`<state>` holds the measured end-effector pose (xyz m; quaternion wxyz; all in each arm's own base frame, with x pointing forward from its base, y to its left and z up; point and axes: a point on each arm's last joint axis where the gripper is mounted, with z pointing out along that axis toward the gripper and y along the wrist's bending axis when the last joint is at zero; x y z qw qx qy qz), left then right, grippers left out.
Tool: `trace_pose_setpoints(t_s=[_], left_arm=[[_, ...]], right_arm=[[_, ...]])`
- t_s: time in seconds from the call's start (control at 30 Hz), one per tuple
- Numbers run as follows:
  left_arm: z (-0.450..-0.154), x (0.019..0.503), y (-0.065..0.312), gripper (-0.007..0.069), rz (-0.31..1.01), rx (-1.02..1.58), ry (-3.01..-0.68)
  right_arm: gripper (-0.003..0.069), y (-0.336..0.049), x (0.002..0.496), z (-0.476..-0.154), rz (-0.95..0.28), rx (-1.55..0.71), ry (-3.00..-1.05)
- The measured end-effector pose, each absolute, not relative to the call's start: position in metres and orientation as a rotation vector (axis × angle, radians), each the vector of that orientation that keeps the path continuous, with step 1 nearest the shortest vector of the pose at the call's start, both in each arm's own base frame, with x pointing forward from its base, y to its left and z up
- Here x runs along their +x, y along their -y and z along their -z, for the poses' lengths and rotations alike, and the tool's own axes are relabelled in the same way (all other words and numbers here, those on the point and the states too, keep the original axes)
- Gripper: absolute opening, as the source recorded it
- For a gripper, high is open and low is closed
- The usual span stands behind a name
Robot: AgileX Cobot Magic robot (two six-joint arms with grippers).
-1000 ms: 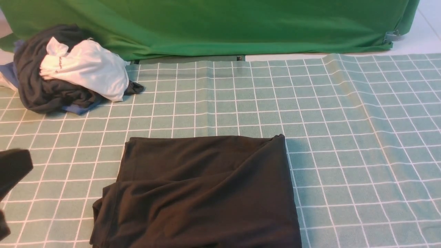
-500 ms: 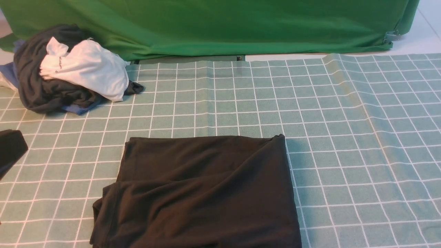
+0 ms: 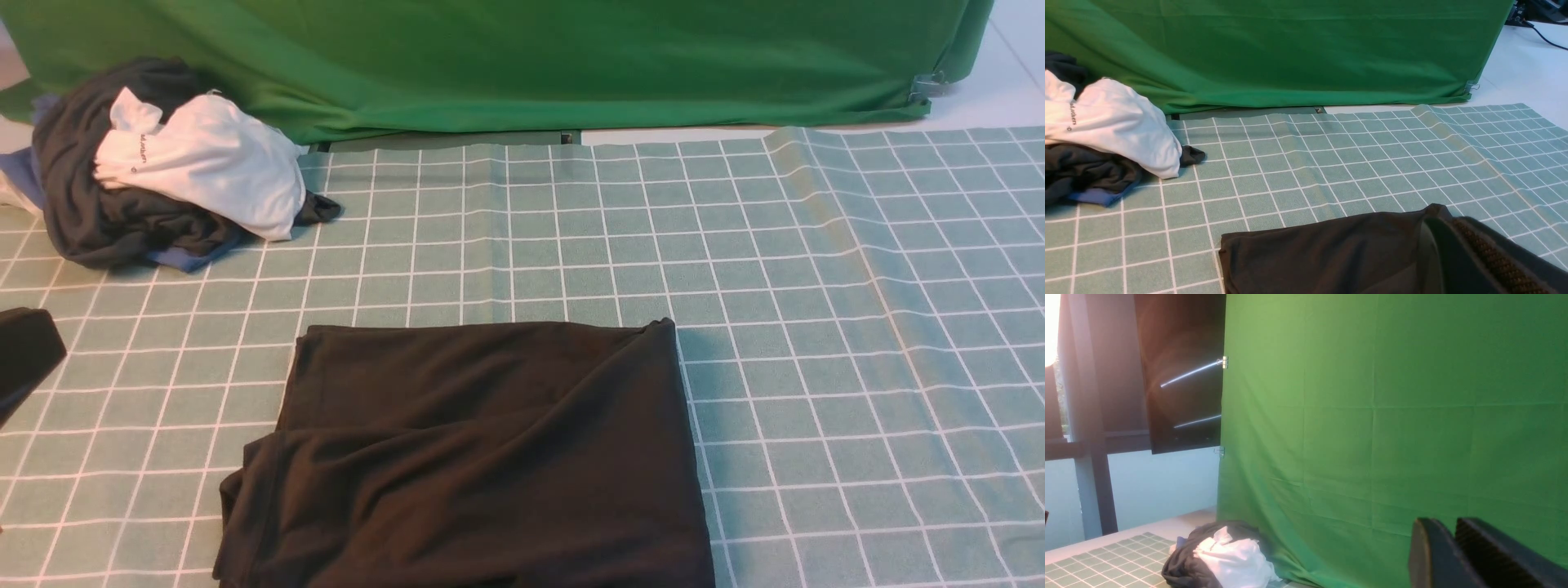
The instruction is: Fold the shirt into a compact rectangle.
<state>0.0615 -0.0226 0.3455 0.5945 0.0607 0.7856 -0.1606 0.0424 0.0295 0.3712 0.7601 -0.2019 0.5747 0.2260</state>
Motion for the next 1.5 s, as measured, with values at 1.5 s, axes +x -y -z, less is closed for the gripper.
trace_pose_setpoints(t_s=[1.5], left_arm=[[-0.191,0.056,-0.003,0.0014,-0.046,-0.034,-1.717]], right_arm=[[0.0206,-0.029,0.042,-0.371,-0.493,-0.439,-1.249]])
